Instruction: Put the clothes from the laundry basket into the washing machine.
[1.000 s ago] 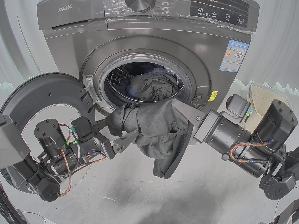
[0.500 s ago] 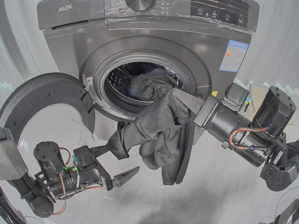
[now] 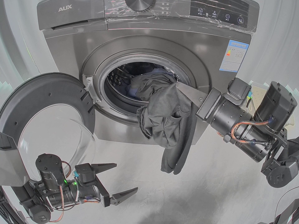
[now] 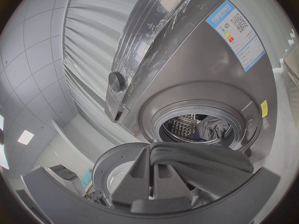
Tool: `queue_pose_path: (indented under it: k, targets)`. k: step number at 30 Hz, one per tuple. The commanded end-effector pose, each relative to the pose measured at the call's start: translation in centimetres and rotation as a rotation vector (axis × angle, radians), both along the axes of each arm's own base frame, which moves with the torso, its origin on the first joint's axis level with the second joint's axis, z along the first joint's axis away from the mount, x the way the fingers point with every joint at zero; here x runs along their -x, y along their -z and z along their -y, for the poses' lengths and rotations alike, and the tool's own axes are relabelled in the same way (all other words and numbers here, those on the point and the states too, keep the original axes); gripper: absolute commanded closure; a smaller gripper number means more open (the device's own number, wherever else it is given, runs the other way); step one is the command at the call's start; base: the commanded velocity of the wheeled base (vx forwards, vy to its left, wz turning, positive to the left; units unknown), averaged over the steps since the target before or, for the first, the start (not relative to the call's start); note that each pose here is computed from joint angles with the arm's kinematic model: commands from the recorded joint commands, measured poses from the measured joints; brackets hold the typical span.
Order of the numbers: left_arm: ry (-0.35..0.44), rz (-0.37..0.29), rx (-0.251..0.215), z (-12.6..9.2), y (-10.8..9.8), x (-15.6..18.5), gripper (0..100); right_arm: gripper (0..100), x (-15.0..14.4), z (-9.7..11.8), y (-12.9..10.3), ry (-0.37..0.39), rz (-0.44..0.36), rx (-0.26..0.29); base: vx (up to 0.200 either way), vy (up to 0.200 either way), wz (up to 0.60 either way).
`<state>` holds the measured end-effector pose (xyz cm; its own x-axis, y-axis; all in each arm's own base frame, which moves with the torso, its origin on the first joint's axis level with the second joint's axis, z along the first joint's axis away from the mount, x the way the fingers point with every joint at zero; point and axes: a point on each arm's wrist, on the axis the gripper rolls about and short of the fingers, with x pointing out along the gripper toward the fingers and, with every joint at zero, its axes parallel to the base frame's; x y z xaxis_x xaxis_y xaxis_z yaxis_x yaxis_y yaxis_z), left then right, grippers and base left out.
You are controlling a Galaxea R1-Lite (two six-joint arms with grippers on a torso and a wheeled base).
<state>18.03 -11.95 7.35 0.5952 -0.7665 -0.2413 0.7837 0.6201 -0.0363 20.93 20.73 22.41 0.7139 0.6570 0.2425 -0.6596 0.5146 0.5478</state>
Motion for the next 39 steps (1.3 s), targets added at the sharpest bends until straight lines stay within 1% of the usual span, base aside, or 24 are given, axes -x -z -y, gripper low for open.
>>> queue_pose_path:
  k: [1,3,6,10,11,12,16,24,31,35,39]
  targets:
    - [-0.001,0.055,0.034,0.8,-0.8,-1.3,0,100,0.0,-0.2,0.3,-0.005,-0.005,0.005,0.000,0.000,0.00]
    - [-0.004,0.095,0.069,1.6,-1.5,-2.6,0,100,0.0,-0.3,0.3,-0.008,-0.006,0.006,0.000,0.000,0.00]
    - [-0.016,0.145,0.100,2.7,-2.1,-4.6,0,100,0.1,-0.4,0.2,-0.011,-0.005,0.005,0.000,0.000,0.00]
    - [-0.036,0.169,0.113,3.6,-1.8,-6.7,0,100,0.1,-0.4,0.3,-0.013,-0.008,0.008,0.000,0.000,0.00]
    - [-0.037,0.170,0.114,3.6,-1.8,-6.8,0,100,0.1,-0.4,0.3,-0.013,-0.008,0.008,0.000,0.000,0.00]
    - [-0.057,0.184,0.119,3.7,-1.8,-7.8,0,100,0.1,-0.4,0.4,-0.013,-0.011,0.011,0.000,0.000,0.00]
    - [-0.069,0.222,0.141,4.3,-2.1,-9.4,0,100,0.2,-0.4,0.4,-0.014,-0.009,0.011,0.000,0.000,0.00]
    - [-0.090,0.290,0.182,5.0,-3.6,-10.7,0,100,0.3,-0.4,0.4,-0.017,-0.011,0.013,0.000,0.000,0.00]
    - [-0.080,0.307,0.195,5.7,-3.7,-11.2,0,100,0.3,-0.5,0.5,-0.017,-0.012,0.014,0.000,0.000,0.00]
    - [-0.077,0.331,0.214,5.9,-4.4,-11.4,0,100,0.3,-0.4,0.5,-0.017,-0.013,0.015,0.000,0.000,0.00]
    - [-0.060,0.328,0.217,6.0,-4.6,-10.9,0,100,0.2,-0.4,0.5,-0.015,-0.012,0.014,0.000,0.000,0.00]
